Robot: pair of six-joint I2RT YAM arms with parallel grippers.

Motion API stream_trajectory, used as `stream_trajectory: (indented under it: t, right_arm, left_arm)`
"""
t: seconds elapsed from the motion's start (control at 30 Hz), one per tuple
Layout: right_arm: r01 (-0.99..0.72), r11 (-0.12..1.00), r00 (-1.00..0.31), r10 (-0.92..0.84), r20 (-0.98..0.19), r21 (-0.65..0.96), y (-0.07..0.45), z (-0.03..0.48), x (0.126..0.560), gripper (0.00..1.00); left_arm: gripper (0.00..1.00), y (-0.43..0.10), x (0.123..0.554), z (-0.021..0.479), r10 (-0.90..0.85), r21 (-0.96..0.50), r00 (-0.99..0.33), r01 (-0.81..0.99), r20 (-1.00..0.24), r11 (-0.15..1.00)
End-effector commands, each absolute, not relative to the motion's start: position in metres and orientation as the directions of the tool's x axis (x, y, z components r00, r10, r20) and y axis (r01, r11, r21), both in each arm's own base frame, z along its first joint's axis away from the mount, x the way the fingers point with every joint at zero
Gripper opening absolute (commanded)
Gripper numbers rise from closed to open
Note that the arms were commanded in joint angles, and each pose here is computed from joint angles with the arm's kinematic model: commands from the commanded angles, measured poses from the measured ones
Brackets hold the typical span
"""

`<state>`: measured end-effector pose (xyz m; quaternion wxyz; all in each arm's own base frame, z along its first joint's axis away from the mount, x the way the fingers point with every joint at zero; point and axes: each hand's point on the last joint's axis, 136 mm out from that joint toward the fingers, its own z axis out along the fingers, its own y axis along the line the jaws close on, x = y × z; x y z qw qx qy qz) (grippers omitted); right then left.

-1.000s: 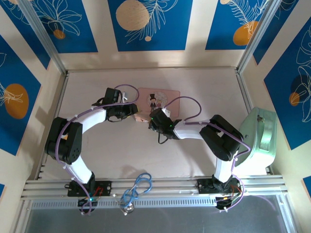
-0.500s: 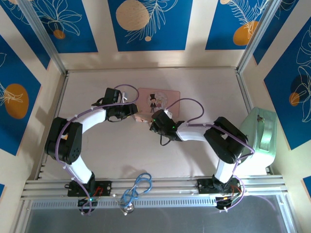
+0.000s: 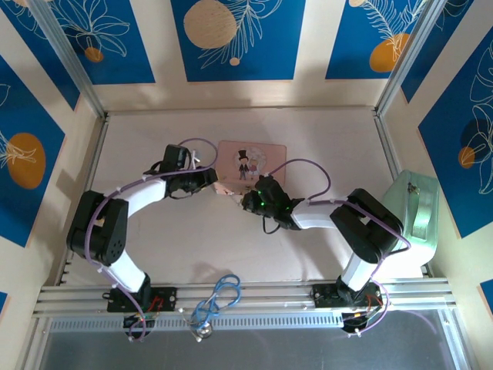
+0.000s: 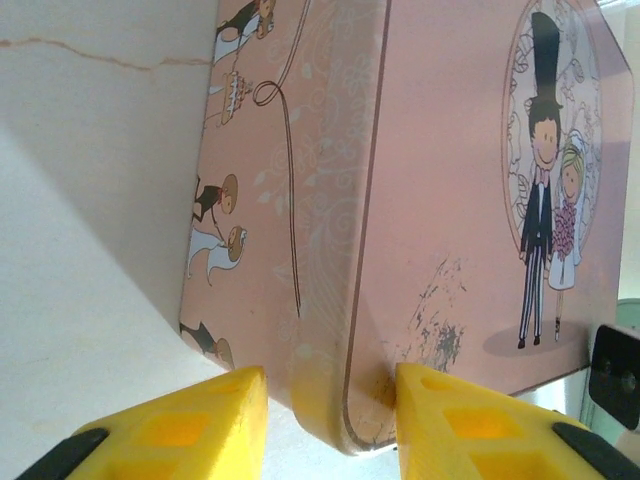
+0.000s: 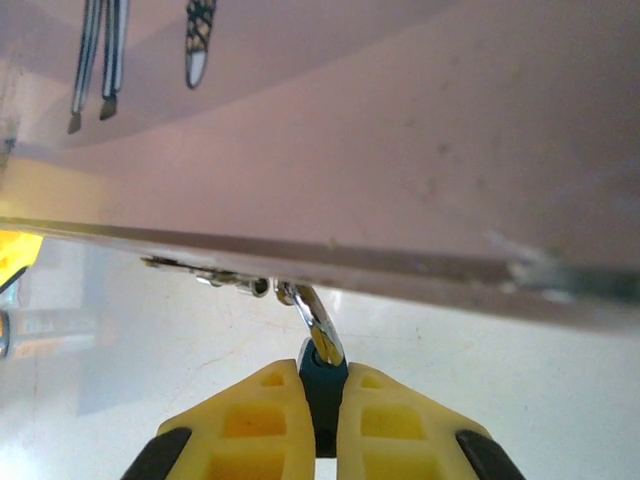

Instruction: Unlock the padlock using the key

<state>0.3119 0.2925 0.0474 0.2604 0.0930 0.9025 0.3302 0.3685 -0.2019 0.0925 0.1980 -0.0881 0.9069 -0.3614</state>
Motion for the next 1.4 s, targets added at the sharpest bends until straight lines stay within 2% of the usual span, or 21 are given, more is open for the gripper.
stream_trajectory:
  t: [0.0, 0.27, 0.53, 0.9, 1.37]
  right_arm:
    - [0.102, 0.790, -0.892, 0.341, -0.296, 0.605, 0.259, 0.013, 0.303, 0.00]
    - [0.082, 0.763, -0.906, 0.326, -0.271, 0.641, 0.256, 0.021, 0.299, 0.00]
    - [0.122, 0.668, -0.875, 0.422, -0.239, 0.734, 0.257, 0.022, 0.301, 0.00]
    - [0.216, 0.671, -0.818, 0.520, -0.244, 0.709, 0.250, 0.010, 0.315, 0.00]
    - [0.289, 0.685, -0.781, 0.573, -0.249, 0.669, 0.231, -0.013, 0.307, 0.00]
  left_arm:
    - [0.36, -0.186, 0.347, 0.070, -0.336, -0.659, -0.917, -0.118, -0.214, 0.743]
    - [0.36, -0.194, 0.338, 0.073, -0.347, -0.696, -0.915, -0.114, -0.204, 0.709]
    - [0.35, -0.195, 0.343, 0.072, -0.356, -0.699, -0.912, -0.119, -0.203, 0.705]
    - [0.35, -0.196, 0.341, 0.067, -0.360, -0.709, -0.913, -0.126, -0.191, 0.694]
    - [0.34, -0.197, 0.343, 0.068, -0.358, -0.712, -0.914, -0.124, -0.189, 0.691]
